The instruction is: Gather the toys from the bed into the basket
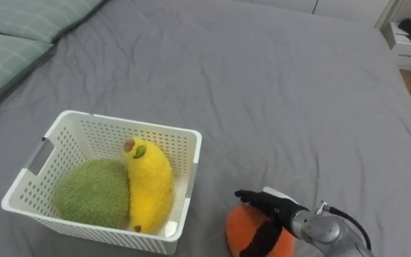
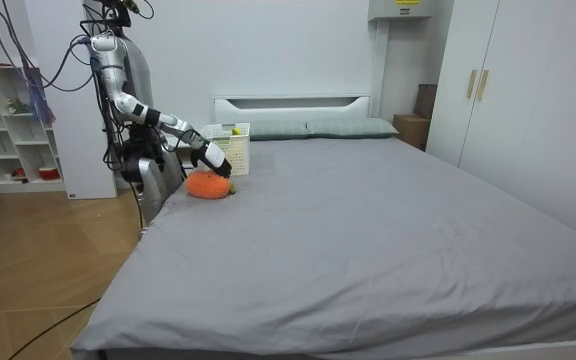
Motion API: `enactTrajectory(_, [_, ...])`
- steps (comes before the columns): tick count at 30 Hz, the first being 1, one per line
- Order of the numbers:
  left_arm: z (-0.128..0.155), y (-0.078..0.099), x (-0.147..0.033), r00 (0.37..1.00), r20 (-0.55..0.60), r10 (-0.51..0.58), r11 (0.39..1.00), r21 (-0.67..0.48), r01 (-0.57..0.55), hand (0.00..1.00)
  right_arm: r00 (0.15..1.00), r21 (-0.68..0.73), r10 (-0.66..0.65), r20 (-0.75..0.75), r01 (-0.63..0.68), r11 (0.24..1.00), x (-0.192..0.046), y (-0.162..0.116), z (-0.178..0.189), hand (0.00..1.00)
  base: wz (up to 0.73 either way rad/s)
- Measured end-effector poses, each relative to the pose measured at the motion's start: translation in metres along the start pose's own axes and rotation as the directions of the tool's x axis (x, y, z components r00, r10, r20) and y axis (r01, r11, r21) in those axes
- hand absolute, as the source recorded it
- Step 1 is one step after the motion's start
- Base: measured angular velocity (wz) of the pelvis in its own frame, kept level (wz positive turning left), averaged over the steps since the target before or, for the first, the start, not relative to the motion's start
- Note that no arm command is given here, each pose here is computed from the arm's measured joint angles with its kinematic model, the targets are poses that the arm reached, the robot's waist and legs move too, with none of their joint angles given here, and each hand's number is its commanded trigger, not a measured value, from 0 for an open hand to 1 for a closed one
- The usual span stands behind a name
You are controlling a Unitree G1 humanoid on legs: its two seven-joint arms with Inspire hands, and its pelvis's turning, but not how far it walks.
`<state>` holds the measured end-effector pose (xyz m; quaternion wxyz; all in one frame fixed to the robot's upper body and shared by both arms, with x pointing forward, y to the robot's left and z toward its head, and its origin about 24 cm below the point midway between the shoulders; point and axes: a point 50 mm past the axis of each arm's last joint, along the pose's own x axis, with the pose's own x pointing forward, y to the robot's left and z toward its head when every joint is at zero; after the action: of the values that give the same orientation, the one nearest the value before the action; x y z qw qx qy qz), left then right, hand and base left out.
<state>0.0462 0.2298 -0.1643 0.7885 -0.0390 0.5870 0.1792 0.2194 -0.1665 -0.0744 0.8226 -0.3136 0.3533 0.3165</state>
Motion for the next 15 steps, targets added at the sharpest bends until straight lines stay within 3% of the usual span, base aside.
enactTrajectory(6, [0.0009, -0.001, -0.0002, 1.0, 0.004, -0.009, 1.0, -0.004, 0.009, 0.0, 0.998, -0.065, -0.007, -0.058, 0.003, 0.998, 0.0036, -0.0028, -0.0018, 0.0, 0.0])
enactTrajectory(15, [-0.0034, -0.0034, -0.0007, 1.0, -0.008, -0.02, 0.999, -0.025, 0.02, 0.0, 0.983, -0.299, -0.107, -0.148, 0.058, 0.952, 0.0063, -0.0013, -0.0025, 0.0, 0.01])
